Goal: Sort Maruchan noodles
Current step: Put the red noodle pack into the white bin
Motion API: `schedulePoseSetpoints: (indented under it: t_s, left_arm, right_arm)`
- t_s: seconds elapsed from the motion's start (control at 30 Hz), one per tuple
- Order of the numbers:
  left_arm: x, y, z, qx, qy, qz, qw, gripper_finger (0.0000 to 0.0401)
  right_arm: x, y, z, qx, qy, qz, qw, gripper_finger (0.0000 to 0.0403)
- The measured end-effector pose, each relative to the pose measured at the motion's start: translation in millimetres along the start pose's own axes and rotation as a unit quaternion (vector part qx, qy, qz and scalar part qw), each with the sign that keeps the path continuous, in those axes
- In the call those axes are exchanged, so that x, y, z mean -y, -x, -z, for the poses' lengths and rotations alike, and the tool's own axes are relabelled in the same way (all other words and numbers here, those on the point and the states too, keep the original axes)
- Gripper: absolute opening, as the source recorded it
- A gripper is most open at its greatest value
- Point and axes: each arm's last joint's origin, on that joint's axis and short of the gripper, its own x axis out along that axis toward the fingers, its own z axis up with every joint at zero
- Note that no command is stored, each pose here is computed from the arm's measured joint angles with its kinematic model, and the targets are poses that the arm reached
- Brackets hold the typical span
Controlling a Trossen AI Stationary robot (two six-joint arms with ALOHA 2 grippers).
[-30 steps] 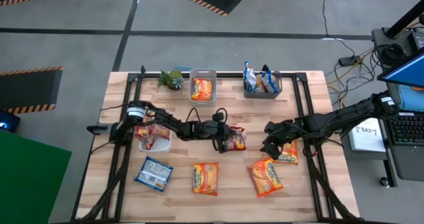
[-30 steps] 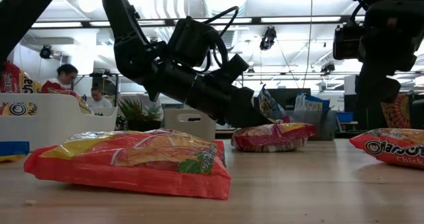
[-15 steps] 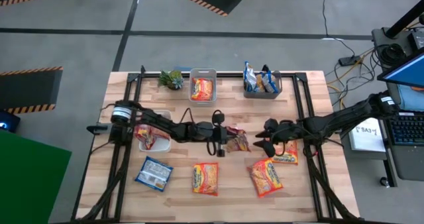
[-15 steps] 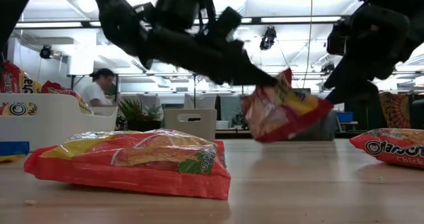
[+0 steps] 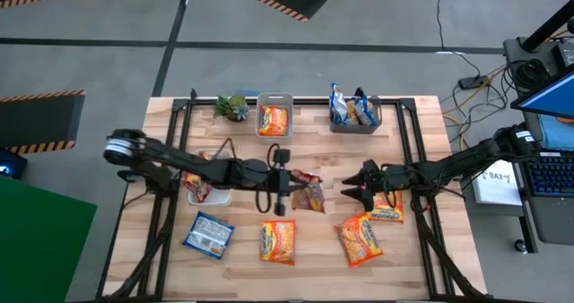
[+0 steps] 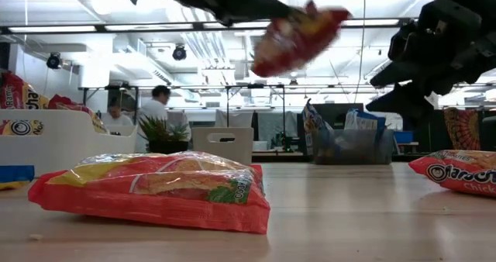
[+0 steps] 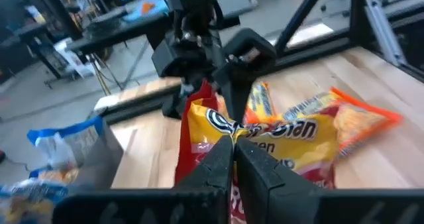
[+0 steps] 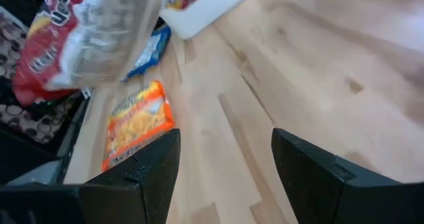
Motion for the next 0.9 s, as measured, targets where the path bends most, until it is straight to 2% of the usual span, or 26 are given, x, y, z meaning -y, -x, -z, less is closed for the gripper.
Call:
schedulePoseSetpoints:
  t_s: [0.2,0.5,0.63,0.9]
  left_arm:
    - [-10.6,45.8,-21.9,-0.036,0.044,0.011,0.998,0.0]
    - [-27.7,108.0,-38.0,-0.073,0.11,-0.016,0.991,0.0]
    - [-32.6,126.6,-44.5,-0.083,0.143,-0.016,0.986,0.0]
    - [-41.1,148.8,-55.3,-0.145,0.147,-0.03,0.978,0.0]
  right_arm:
    - [-1.4,0.0,-2.0,0.012,0.027,-0.006,1.0,0.0226]
    - [-1.6,-0.1,-2.6,0.016,0.036,-0.006,0.999,0.0226]
    - [-1.7,-0.1,-3.2,0.021,0.037,-0.004,0.999,0.0226]
    - [-1.6,-0.1,-3.3,0.023,0.039,0.0,0.999,0.0226]
